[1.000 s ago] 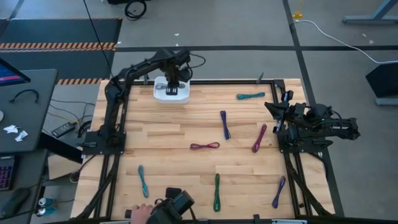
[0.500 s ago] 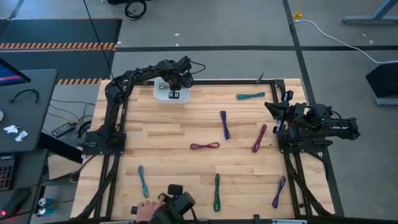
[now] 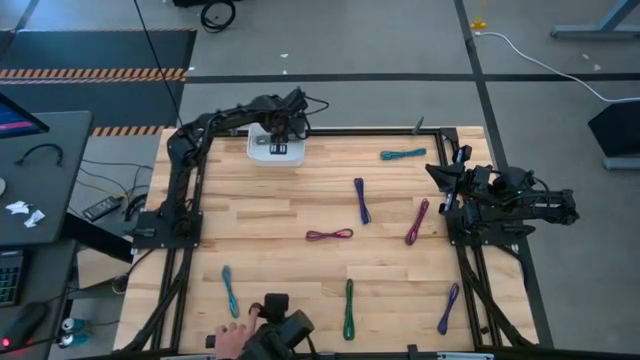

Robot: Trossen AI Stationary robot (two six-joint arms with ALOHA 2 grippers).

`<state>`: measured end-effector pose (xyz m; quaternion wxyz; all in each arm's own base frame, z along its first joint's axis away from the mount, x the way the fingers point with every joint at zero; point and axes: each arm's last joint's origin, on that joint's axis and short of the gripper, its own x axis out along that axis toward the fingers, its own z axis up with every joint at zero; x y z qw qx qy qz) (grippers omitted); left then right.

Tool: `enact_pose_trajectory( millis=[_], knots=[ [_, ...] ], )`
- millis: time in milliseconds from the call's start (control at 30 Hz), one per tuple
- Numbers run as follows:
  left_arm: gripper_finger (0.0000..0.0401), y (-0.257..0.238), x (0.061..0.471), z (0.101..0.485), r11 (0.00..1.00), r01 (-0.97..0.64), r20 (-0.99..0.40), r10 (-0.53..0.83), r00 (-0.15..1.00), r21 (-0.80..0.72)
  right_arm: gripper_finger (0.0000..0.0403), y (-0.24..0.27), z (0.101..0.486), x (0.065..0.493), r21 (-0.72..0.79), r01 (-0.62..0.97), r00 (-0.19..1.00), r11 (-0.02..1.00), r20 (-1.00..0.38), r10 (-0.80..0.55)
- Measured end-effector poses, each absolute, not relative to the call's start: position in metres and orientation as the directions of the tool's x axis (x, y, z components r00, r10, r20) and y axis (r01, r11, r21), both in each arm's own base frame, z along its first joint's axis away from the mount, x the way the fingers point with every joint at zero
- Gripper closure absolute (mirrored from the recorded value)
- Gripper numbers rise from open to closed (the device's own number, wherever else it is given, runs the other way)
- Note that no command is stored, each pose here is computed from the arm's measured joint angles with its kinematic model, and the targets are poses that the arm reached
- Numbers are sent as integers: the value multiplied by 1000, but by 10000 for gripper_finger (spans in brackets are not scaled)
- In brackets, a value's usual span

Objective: Pick and place USB-C Cables
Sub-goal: Put the left pink charger cable into the white bin

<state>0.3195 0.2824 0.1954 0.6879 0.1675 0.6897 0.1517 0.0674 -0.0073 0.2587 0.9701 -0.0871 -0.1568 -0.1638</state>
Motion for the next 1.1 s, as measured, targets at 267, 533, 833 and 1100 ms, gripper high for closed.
enact_pose_trajectory(
  millis=[267, 533, 833, 1100],
  knots=[
    [219, 244, 312, 277, 886, -348, -913, 377, 153, 308, 389, -7, 259, 67, -117, 345, 897, 931, 333, -291],
    [253, 186, 304, 354, 961, -271, -784, 125, 608, -56, 389, -7, 259, 67, -117, 345, 897, 931, 333, -290],
    [283, 109, 347, 346, 949, 7, -475, -165, 864, -316, 389, -7, 259, 67, -118, 345, 897, 931, 333, -290],
    [291, 37, 366, 268, 981, 27, -353, -96, 931, -195, 389, -7, 259, 67, -118, 345, 897, 931, 333, -290]
  ],
)
